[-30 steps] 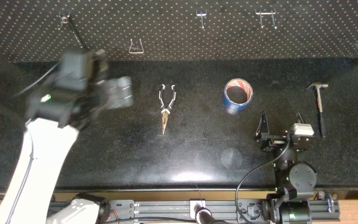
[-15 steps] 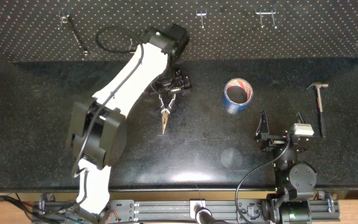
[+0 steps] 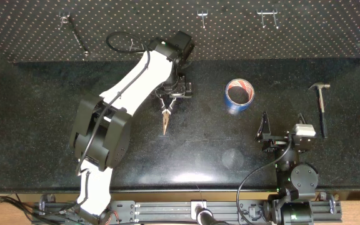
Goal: Place Tools Onto Pegboard
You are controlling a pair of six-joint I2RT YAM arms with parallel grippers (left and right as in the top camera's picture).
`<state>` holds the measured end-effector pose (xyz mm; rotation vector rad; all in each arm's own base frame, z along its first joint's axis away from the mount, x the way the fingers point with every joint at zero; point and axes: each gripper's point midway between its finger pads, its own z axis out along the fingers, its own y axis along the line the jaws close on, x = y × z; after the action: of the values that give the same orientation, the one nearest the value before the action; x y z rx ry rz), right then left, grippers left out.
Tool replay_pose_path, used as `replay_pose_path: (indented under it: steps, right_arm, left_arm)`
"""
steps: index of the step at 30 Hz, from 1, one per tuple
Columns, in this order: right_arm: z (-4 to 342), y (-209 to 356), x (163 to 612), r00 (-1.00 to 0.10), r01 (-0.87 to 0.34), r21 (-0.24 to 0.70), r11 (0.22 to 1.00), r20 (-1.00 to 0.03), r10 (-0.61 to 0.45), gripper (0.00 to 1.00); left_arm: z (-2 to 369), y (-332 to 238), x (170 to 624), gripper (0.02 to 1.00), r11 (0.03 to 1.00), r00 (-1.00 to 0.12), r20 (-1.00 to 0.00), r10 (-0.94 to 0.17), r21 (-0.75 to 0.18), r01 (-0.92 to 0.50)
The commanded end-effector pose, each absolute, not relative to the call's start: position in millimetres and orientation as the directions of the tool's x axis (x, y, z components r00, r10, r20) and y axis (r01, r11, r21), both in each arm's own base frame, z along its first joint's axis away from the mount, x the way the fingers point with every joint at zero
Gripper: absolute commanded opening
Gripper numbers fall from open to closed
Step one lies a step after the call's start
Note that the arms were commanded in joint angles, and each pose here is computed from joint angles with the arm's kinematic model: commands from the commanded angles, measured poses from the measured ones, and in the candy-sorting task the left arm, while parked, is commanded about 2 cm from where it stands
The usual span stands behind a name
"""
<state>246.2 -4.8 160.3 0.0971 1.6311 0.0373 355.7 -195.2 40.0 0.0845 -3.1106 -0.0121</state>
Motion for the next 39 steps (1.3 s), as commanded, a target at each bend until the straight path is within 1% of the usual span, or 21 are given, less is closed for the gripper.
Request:
replay_pose_path:
  steps: [1,4,8,10,20,26,31,33,35,36,39]
  right_arm:
    - [158.9,-4.5,246.1,-0.06,0.041,0.076,0.996,-0.995,0.079,0.976]
    - [158.9,-4.4,246.1,-0.06,0.041,0.076,0.996,-0.995,0.078,0.974]
    - [158.9,-4.4,246.1,-0.06,0.041,0.076,0.996,-0.995,0.078,0.974]
    - [158.9,-4.4,246.1,-0.06,0.041,0.076,0.996,-0.995,0.078,0.974]
    - [158.9,-4.4,246.1,-0.06,0.041,0.076,0.996,-0.995,0.078,0.974]
    - [158.9,-4.4,246.1,-0.06,0.041,0.076,0.996,-0.995,0.078,0.974]
    - [158.9,-4.4,246.1,-0.06,0.041,0.076,0.996,-0.995,0.078,0.974]
    - [158.9,-4.4,246.1,-0.06,0.041,0.076,0.996,-0.995,0.078,0.974]
    - [158.9,-4.5,246.1,-0.06,0.041,0.076,0.996,-0.995,0.078,0.972]
    - [158.9,-4.4,246.1,-0.06,0.041,0.076,0.996,-0.995,0.078,0.974]
    - [158.9,-4.4,246.1,-0.06,0.041,0.076,0.996,-0.995,0.078,0.974]
  left_arm:
    - [36.5,-191.0,356.3,0.996,0.995,-0.994,0.029,-0.102,0.003,-0.102]
    - [35.9,-187.9,358.2,0.993,0.993,-0.993,0.027,-0.119,0.005,-0.119]
    - [18.9,-184.4,346.7,0.993,0.993,-0.991,0.059,-0.12,0.012,-0.119]
    - [18.2,-188.6,349.6,0.993,0.994,-0.993,0.05,-0.11,-0.008,-0.111]
    - [16.4,-189.0,350.3,0.996,0.994,-0.993,0.046,-0.107,-0.011,-0.108]
    - [13.1,-193.4,353.3,0.993,0.994,-0.994,0.035,-0.107,-0.036,-0.108]
    - [13.1,-193.4,353.3,0.998,0.994,-0.994,0.035,-0.107,-0.036,-0.108]
    - [13.1,-193.4,353.3,0.934,0.994,-0.994,0.035,-0.107,-0.036,-0.108]
    - [13.1,-193.4,353.3,0.906,0.994,-0.994,0.035,-0.107,-0.036,-0.108]
    - [13.1,-193.4,353.3,0.875,0.994,-0.994,0.035,-0.107,-0.036,-0.108]
    - [13.1,-193.4,353.3,0.836,0.994,-0.994,0.035,-0.107,-0.036,-0.108]
